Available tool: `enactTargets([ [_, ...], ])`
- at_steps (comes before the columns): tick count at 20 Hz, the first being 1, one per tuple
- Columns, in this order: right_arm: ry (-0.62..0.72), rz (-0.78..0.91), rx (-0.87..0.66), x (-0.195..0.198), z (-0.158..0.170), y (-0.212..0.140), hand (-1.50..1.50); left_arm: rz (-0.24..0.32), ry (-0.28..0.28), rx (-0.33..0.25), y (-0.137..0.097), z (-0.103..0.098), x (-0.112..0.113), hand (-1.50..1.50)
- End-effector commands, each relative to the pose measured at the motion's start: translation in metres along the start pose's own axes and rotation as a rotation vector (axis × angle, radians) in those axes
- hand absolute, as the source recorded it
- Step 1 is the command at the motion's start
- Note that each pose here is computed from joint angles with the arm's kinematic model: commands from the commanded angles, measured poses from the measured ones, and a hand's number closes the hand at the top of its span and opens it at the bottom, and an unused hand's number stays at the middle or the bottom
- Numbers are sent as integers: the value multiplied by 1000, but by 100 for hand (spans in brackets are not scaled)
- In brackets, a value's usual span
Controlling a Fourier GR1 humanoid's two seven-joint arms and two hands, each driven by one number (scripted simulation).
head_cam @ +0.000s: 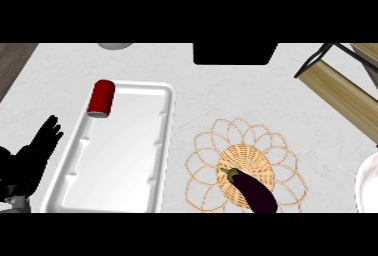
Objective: Pick the sweet potato from the placemat and place it in the tiered shelf
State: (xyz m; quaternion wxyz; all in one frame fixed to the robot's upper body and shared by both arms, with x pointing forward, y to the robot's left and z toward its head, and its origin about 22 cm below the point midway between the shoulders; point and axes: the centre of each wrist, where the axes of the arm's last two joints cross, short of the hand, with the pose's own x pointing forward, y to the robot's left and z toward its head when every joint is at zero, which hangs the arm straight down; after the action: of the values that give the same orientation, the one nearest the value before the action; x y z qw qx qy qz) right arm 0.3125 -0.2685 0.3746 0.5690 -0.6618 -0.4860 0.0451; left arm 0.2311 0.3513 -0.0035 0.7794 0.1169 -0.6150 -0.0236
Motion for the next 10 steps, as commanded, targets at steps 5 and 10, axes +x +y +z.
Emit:
enactTargets([
  [5, 140, 119, -39, -11, -48, 1, 150, -12, -12, 2, -17, 18, -4, 0],
  [10, 141, 153, -16, -39, -78, 21, 150, 9, -14, 12, 5, -11, 3, 0],
])
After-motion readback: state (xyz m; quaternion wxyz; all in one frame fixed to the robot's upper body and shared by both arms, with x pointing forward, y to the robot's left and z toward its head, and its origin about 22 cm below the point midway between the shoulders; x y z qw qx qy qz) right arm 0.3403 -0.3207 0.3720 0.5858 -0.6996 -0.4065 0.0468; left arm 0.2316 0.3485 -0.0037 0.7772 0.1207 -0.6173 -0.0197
